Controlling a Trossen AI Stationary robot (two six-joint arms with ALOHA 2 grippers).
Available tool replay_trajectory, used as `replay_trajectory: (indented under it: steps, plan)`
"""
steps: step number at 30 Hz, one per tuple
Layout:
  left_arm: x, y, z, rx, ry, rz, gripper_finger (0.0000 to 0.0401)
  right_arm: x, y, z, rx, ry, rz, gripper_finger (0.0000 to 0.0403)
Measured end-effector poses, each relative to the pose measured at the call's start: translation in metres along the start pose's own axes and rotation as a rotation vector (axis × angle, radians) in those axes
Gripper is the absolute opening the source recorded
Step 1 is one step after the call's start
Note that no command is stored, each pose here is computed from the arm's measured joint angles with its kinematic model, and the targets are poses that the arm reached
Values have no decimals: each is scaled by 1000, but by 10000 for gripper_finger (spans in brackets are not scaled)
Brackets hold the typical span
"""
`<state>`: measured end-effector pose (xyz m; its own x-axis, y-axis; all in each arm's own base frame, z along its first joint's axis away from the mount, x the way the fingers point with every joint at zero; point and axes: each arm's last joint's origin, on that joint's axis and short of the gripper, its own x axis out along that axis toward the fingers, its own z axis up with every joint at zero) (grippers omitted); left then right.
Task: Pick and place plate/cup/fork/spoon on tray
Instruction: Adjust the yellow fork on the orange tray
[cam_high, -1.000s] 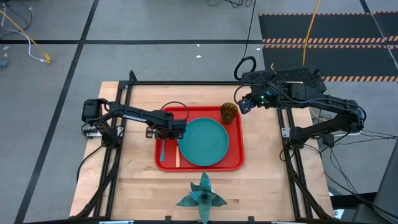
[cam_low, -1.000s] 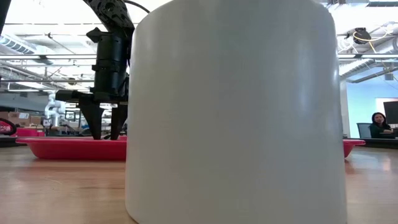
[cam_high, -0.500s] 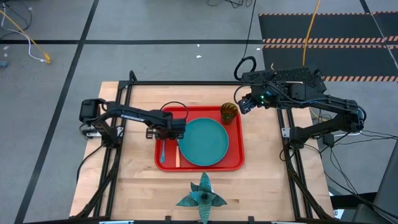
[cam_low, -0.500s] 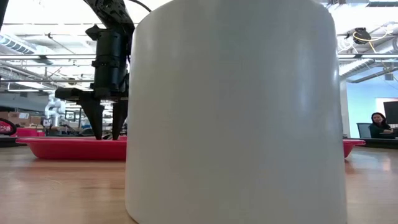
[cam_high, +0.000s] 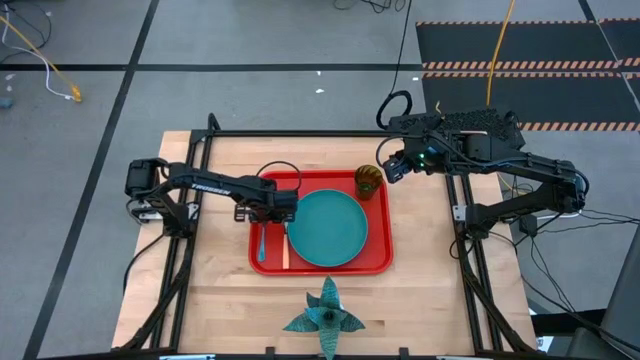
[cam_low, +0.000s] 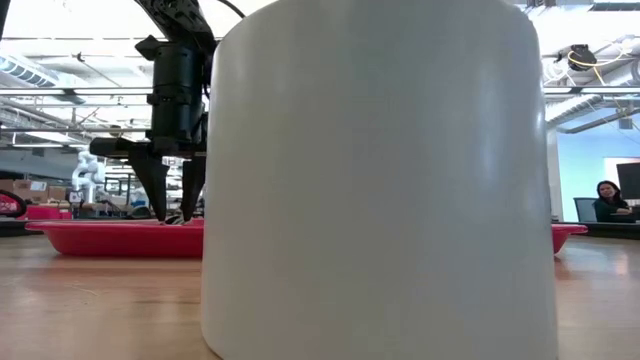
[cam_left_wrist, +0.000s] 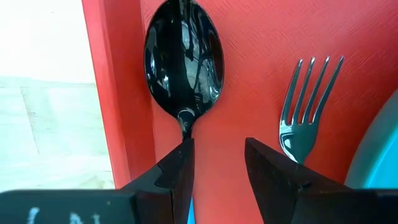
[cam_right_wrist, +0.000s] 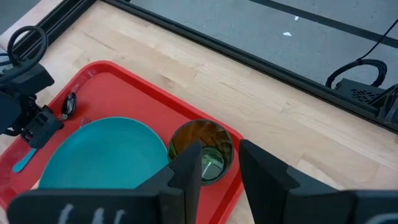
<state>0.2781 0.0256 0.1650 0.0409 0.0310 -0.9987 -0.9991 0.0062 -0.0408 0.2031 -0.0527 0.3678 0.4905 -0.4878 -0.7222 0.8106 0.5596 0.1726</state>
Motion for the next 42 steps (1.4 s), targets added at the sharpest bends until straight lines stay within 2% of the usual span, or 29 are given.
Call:
replay_trajectory:
  steps: [8, 12, 22, 28, 36, 42]
  plan:
    - [0, 0, 0, 5, -1, -1, 145, 0, 0, 0, 0, 0, 0, 100]
    - [-7, 0, 0, -1, -13, -35, 145, 0, 0, 0, 1, -1, 0, 100]
    - [-21, -11, 8, 16, -135, -127, 145, 0, 0, 1, 30, -5, 6, 100]
    - [-20, -9, 21, 47, -222, -102, 145, 0, 1, 0, 29, 19, 35, 100]
    - [-21, -15, 37, 172, -262, -160, 145, 0, 2, -1, 28, 46, 66, 100]
    - [-22, -20, 38, 468, -245, -201, 145, 0, 2, -1, 24, 47, 67, 100]
